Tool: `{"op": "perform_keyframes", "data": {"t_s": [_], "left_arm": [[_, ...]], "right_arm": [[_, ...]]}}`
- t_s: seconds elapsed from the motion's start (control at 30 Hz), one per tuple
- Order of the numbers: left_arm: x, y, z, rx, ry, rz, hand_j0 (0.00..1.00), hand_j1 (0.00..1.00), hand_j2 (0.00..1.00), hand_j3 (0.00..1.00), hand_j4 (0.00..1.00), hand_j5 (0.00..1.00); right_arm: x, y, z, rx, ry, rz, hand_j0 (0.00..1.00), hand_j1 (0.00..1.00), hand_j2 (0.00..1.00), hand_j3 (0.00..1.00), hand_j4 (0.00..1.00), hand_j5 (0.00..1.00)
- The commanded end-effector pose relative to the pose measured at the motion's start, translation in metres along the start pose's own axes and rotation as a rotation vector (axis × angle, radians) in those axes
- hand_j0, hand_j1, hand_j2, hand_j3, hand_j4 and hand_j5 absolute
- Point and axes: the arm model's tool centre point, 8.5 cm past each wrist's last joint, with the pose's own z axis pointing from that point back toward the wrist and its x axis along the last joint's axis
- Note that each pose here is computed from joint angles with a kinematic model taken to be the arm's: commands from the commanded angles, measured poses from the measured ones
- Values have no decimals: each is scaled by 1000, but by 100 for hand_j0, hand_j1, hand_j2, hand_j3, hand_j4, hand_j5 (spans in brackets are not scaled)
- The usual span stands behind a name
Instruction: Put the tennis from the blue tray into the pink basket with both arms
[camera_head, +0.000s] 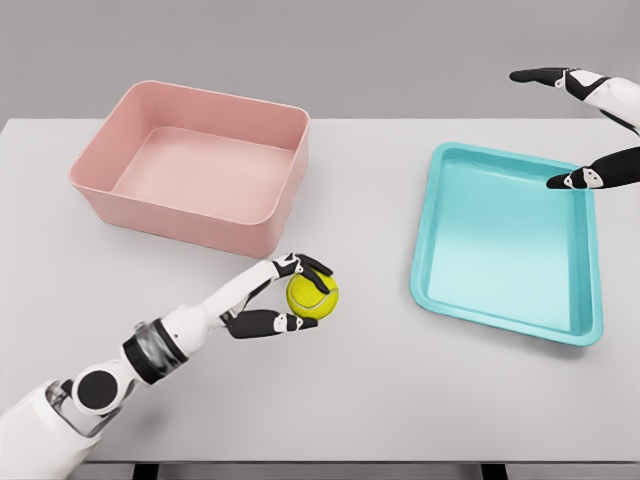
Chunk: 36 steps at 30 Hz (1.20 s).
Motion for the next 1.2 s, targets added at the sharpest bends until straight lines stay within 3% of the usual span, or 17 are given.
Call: {"op": "perform_keyframes", "data": {"t_s": [0.0,0.33,0.5,0.9,1.17], "left_arm": [[7,1,2,-2,-61,-14,49,49,49,49,49,49],[30,14,4,-4,-236,-94,49,49,49,49,49,49],[36,25,3,3,-260,-127,49,49,49,49,49,49],[59,73,7,75,-325,-246,46,46,46,46,46,46],[66,109,16,152,-277,-298,45,45,45,45,45,45]], "right_arm": [[0,-1,0,-3,-2,-4,100,100,100,100,100,100],[0,0,-1,-4,-4,-8,100,100,100,100,100,100],[0,-1,0,-4,-3,-6,100,100,100,100,100,100],[0,-1,0,-4,-2,-5,100,100,100,100,100,100],[3,-1,-1,-2,-9,-1,100,100,100,100,100,100]]}}
